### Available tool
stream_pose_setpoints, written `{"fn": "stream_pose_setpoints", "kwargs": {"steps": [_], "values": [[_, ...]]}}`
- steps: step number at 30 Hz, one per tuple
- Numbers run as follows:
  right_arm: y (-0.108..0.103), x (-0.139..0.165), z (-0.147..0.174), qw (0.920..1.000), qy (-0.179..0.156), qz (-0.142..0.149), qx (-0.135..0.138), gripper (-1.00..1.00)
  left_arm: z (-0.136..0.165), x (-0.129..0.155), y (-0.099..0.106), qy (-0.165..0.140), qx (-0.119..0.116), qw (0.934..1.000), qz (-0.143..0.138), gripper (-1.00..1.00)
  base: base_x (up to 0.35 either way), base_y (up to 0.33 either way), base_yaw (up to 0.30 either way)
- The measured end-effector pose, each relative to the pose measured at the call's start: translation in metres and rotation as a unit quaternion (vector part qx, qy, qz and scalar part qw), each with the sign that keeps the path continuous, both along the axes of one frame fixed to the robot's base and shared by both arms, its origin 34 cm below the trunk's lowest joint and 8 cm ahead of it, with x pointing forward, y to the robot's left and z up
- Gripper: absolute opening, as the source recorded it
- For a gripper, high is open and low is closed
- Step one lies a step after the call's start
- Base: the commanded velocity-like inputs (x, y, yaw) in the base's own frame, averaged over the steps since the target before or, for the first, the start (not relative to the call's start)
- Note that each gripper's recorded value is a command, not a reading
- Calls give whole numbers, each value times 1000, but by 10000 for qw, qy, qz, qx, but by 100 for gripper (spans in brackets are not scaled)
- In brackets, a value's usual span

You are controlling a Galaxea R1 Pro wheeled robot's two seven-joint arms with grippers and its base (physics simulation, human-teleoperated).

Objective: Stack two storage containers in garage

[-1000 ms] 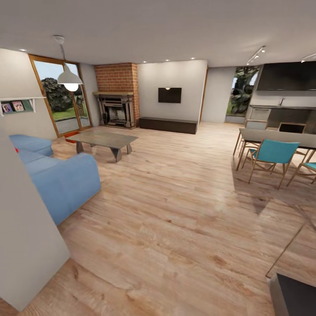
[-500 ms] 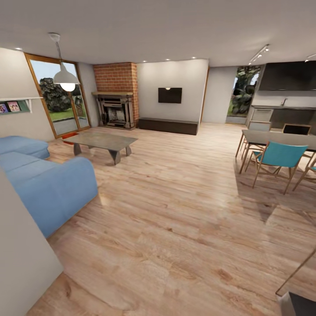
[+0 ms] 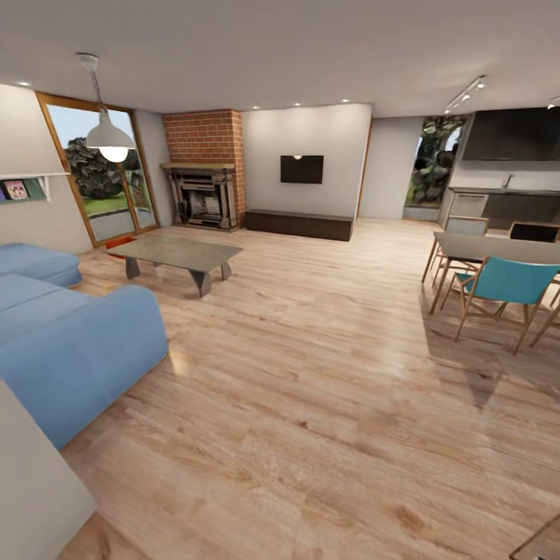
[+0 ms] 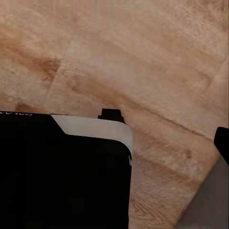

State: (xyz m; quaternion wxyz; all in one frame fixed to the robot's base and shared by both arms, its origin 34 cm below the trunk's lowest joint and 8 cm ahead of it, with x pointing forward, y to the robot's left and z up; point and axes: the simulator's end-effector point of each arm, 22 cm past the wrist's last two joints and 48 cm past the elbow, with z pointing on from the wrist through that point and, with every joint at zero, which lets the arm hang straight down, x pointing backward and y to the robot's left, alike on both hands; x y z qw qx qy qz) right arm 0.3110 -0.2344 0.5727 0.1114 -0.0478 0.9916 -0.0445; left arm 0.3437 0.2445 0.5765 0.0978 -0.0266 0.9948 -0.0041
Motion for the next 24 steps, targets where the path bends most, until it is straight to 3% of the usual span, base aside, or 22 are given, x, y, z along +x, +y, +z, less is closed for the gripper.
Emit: {"fn": "stream_pose_setpoints", "kwargs": {"steps": [24], "values": [[0, 0, 0, 10000, 1, 0, 0, 100, 0, 0, 1, -6, 19, 10000, 6, 100, 322, 0, 0]]}}
